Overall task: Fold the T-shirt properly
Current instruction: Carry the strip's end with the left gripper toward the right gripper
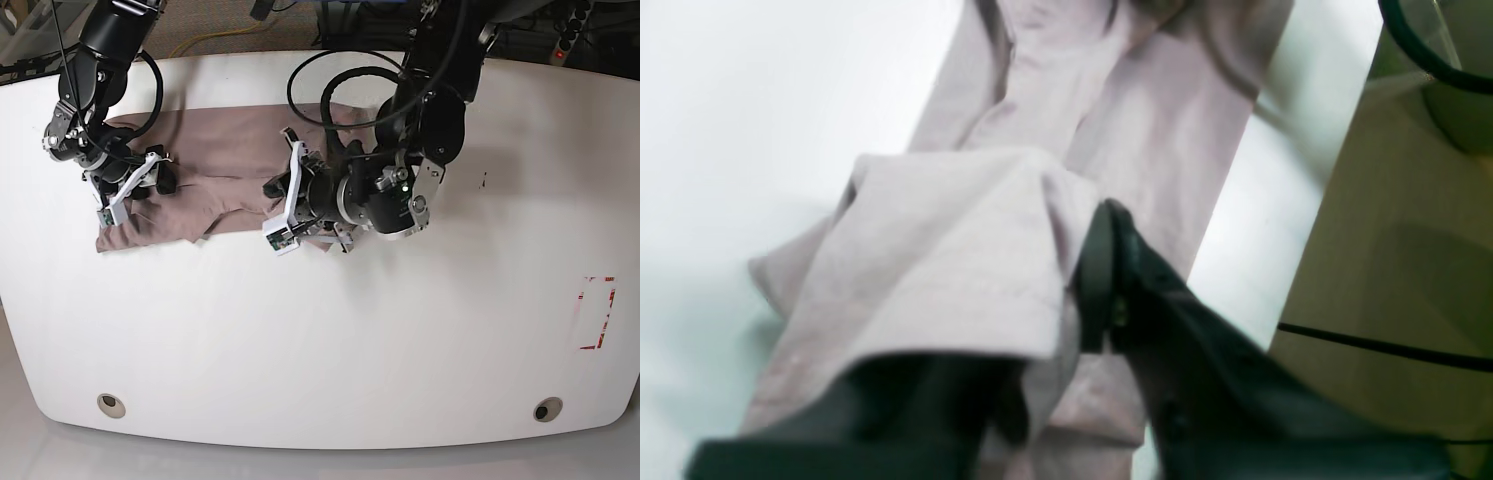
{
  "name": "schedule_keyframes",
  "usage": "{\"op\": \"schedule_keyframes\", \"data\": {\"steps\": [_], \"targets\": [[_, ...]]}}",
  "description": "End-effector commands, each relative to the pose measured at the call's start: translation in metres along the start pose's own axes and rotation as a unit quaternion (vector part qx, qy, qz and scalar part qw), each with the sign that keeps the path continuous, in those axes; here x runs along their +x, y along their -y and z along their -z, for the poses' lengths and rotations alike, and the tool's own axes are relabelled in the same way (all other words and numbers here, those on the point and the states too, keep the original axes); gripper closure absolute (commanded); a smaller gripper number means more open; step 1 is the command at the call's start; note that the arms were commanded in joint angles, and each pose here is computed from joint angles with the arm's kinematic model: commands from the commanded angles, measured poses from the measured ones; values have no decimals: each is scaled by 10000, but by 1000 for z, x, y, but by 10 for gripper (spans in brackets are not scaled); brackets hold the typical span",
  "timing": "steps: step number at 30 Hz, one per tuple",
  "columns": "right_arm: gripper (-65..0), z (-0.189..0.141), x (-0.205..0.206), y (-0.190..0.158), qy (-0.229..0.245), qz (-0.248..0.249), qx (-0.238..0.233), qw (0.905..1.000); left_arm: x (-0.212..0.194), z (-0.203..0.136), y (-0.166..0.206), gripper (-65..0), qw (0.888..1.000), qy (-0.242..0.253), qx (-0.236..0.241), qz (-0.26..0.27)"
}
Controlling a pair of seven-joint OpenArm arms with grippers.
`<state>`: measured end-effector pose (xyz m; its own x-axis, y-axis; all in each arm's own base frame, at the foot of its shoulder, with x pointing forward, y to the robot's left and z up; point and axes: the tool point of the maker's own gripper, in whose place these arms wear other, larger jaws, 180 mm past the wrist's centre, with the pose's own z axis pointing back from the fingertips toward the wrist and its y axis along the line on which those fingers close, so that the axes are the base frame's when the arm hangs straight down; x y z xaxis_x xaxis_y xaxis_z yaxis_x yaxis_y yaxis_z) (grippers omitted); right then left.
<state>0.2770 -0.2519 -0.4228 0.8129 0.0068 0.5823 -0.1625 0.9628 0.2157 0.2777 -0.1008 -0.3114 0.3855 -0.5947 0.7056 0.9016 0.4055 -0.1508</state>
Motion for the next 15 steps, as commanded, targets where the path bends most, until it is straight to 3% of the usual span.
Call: {"op": "schedule_keyframes", "data": {"steps": [1, 7, 10, 15], "targets": [[-342, -1, -10, 3, -312, -64, -86, 9995, 17, 4, 1, -156, 9998, 194, -79, 11], [-342, -1, -10, 3, -312, -64, -86, 9995, 29, 17, 13, -392, 9989, 260, -310, 218], [-342, 2, -12, -2, -306, -28, -35, 9995, 39, 21, 30, -417, 9970, 269, -460, 564], [-342, 4, -12, -5, -296, -8, -2, 9996, 68, -5, 35, -419, 9924, 760, -195, 952]]}}
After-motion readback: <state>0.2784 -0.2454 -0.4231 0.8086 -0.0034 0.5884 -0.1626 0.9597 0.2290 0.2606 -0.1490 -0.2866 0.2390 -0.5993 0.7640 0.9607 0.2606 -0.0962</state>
